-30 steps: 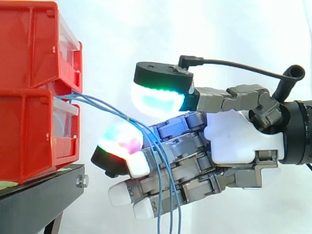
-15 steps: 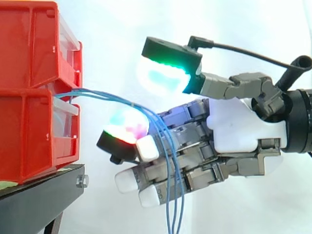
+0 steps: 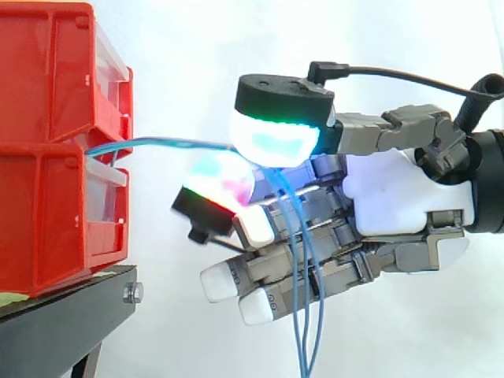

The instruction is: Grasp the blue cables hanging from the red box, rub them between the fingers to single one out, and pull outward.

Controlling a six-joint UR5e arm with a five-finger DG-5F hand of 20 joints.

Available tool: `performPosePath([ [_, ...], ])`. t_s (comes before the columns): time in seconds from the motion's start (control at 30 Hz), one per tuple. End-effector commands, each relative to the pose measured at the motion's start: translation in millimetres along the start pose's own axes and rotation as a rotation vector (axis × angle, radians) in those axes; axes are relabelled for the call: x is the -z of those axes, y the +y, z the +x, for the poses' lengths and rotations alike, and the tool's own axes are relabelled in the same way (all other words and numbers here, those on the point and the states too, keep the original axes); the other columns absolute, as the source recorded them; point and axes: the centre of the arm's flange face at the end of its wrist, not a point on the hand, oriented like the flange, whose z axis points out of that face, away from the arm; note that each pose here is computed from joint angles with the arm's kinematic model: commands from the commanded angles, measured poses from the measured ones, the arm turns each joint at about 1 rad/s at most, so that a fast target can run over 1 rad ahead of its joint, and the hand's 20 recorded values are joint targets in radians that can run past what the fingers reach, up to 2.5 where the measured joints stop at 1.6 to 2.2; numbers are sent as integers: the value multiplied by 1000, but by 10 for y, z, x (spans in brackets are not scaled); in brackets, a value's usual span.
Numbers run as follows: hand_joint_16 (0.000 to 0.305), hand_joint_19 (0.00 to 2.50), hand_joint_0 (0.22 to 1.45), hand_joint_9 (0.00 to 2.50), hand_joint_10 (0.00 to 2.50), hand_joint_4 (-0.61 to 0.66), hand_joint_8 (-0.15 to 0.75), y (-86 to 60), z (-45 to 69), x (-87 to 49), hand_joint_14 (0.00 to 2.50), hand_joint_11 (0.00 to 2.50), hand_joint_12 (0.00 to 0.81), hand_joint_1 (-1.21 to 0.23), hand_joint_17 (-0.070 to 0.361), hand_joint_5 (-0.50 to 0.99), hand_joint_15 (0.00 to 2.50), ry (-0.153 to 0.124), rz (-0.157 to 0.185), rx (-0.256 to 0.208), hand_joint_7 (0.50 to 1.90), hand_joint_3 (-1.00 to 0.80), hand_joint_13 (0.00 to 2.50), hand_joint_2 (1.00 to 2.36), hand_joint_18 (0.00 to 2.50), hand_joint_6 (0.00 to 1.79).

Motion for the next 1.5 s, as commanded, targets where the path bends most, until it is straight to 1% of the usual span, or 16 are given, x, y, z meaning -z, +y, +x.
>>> performPosePath([
  [0.0,48,406,649,901,17,86,292,60,1,27,17,528,365,-862,108,-168,397,1,4,1,1136,-251,661,1016,607,890],
  [0.07,48,394,690,876,17,77,289,54,0,33,17,546,363,-912,108,-179,391,1,10,3,1099,-269,658,1016,626,922],
  [0.17,48,402,705,872,20,77,286,72,10,44,16,539,361,-914,107,-182,399,4,13,4,1018,-313,661,1013,637,932],
  [0.33,47,419,683,923,17,117,286,80,11,40,16,553,359,-903,106,-173,400,4,10,5,1008,-409,671,1008,645,926],
  [0.47,47,455,585,976,17,140,298,79,18,43,17,545,363,-792,107,-158,415,1,12,5,1001,-499,693,1000,648,906],
  [0.57,50,473,530,1024,19,147,312,80,17,42,17,541,375,-671,113,-146,423,-1,10,5,1017,-500,717,1000,674,882],
  [0.7,52,476,513,1052,16,143,311,73,16,44,18,526,383,-524,117,-137,425,-1,12,5,1043,-500,737,1000,687,859],
  [0.77,51,493,535,1056,19,136,309,79,16,43,16,524,378,-477,115,-135,429,-1,12,5,1050,-497,739,1000,677,852],
  [0.9,49,498,593,1068,17,132,307,72,15,46,18,531,369,-527,110,-135,431,-1,13,6,1105,-369,742,1010,665,851],
  [1.0,50,492,586,1053,17,135,315,79,15,43,17,554,378,-592,112,-138,438,-2,12,5,1153,-250,746,1015,677,862],
  [1.07,55,461,586,1044,16,142,332,69,13,49,16,542,400,-659,124,-138,419,-2,16,7,1098,-166,761,1014,725,885],
  [1.17,54,460,597,1014,17,124,329,62,0,55,16,558,394,-732,122,-146,432,-2,23,9,1063,-125,747,1016,715,905],
  [1.3,49,463,634,935,20,23,292,53,-1,64,17,572,366,-828,110,-164,429,-1,32,10,1073,-135,689,1019,657,917],
  [1.33,48,452,653,915,20,0,280,58,-2,64,17,565,355,-852,108,-169,422,-1,34,11,1098,-160,674,1019,648,921],
  [1.43,47,434,690,901,18,-30,272,41,-3,68,17,564,354,-883,107,-173,424,-1,41,13,1091,-227,670,1017,644,926],
  [1.47,47,429,714,896,20,-30,269,45,-4,73,17,568,349,-896,106,-175,415,-1,41,13,1121,-289,668,1014,644,928],
])
